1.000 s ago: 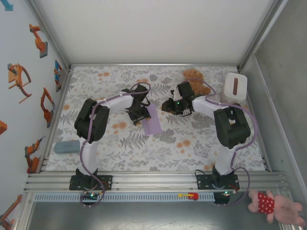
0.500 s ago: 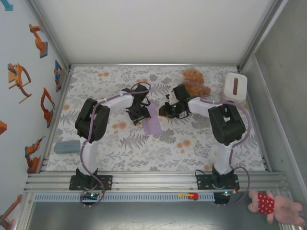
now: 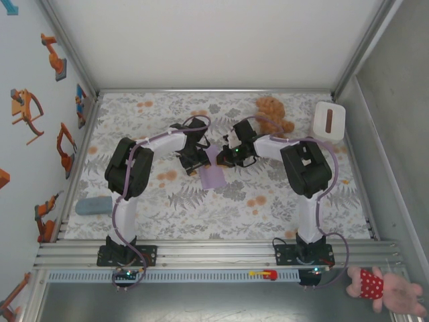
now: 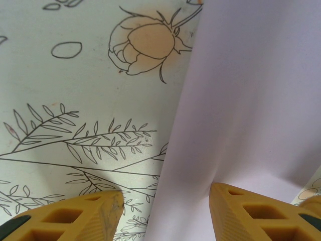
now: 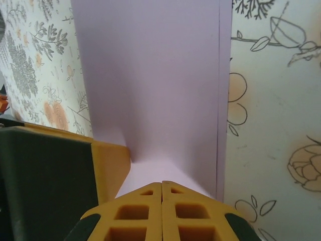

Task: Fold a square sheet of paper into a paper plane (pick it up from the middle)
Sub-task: Hold the square sheet of paper at the center of the table.

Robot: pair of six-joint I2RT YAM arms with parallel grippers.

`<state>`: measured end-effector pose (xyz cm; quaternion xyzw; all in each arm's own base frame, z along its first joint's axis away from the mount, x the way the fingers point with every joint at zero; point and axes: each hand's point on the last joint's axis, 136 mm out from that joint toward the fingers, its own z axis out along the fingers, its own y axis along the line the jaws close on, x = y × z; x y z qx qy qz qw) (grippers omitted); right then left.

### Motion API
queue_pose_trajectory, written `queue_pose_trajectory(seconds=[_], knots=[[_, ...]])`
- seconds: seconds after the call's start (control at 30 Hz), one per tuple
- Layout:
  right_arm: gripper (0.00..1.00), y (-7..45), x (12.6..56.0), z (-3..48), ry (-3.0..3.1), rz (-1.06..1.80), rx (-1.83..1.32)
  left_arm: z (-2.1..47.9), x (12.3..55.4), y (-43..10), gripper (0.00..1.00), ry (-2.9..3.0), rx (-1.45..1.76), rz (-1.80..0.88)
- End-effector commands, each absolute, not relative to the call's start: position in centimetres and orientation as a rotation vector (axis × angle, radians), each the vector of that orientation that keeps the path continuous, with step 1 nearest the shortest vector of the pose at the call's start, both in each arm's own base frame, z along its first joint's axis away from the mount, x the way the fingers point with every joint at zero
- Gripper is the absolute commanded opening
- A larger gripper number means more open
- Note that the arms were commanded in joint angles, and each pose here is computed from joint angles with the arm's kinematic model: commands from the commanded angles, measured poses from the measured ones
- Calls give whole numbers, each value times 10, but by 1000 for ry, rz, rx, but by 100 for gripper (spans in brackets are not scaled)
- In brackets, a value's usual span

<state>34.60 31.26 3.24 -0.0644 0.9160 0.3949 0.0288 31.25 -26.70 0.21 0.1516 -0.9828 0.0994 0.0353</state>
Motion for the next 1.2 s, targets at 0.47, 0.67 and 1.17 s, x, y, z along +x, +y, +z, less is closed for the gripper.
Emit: queue_pose_trajectory(seconds=[0.47,0.67,1.17], knots=[[5,310,338,10,2928,1165,-194,-119,238,-235,53,-2784,412,-21],[6,314,343,36,2853,1202,-228,-120,237,-234,53,-2780,414,-26],[7,318,346,35,2834,1231,-222,-122,237,-235,54,-2776,410,-22]])
